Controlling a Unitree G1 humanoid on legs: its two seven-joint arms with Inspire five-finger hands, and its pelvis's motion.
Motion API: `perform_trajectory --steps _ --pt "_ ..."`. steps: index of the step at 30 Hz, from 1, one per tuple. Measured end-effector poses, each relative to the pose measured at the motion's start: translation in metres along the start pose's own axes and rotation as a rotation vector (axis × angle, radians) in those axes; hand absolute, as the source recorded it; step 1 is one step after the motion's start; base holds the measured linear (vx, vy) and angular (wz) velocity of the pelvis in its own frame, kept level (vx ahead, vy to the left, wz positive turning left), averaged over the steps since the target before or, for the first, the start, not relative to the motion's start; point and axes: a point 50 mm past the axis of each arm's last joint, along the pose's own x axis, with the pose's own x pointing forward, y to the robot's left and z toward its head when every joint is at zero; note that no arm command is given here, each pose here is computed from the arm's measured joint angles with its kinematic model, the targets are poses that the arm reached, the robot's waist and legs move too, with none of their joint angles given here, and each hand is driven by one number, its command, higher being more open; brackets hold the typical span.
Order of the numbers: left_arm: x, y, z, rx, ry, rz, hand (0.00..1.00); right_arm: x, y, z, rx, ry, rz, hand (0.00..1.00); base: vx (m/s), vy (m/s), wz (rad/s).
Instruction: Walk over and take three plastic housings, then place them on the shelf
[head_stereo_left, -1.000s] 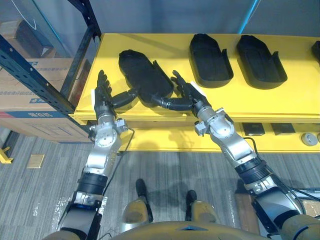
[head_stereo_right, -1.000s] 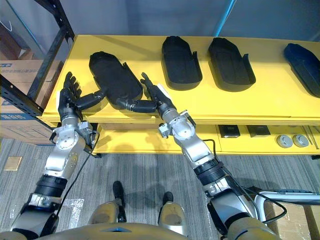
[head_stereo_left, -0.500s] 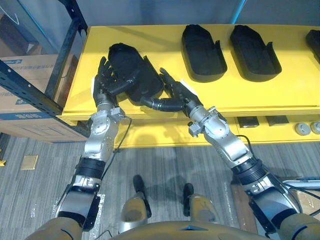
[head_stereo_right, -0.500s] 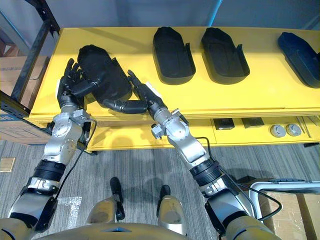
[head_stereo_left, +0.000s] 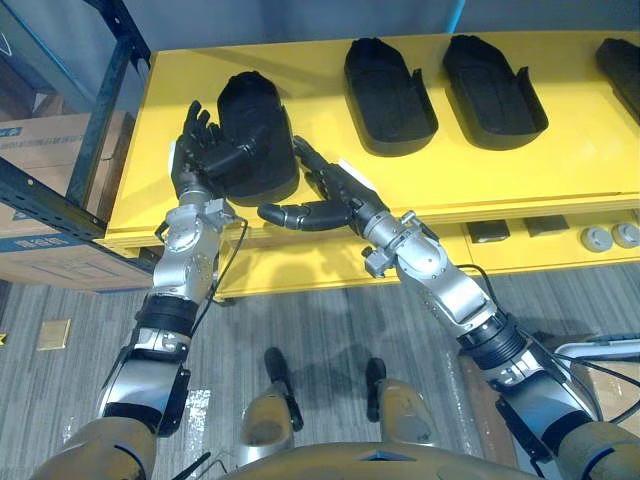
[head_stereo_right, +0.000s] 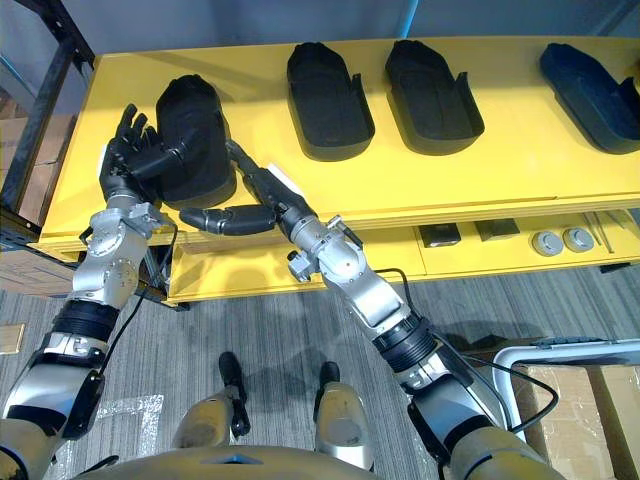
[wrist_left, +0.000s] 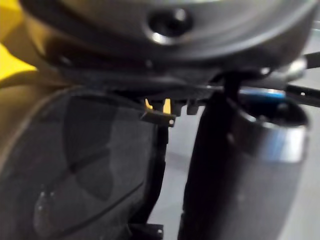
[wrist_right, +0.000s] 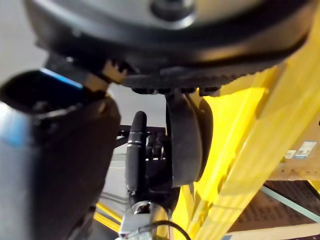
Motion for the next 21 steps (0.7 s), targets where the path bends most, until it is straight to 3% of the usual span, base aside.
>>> perform_trajectory --steps 12,21 --pt "0.009 -0.004 0.011 -0.051 -0.034 0.231 1.00 0.006 0.009 0.005 -0.024 -0.016 -0.058 1.00 0.01 -0.017 0.01" --pt "0.015 -0.012 0.044 0.035 -0.214 0.321 1.00 0.009 0.011 0.009 0.008 -0.040 -0.098 1.00 0.00 0.000 0.00"
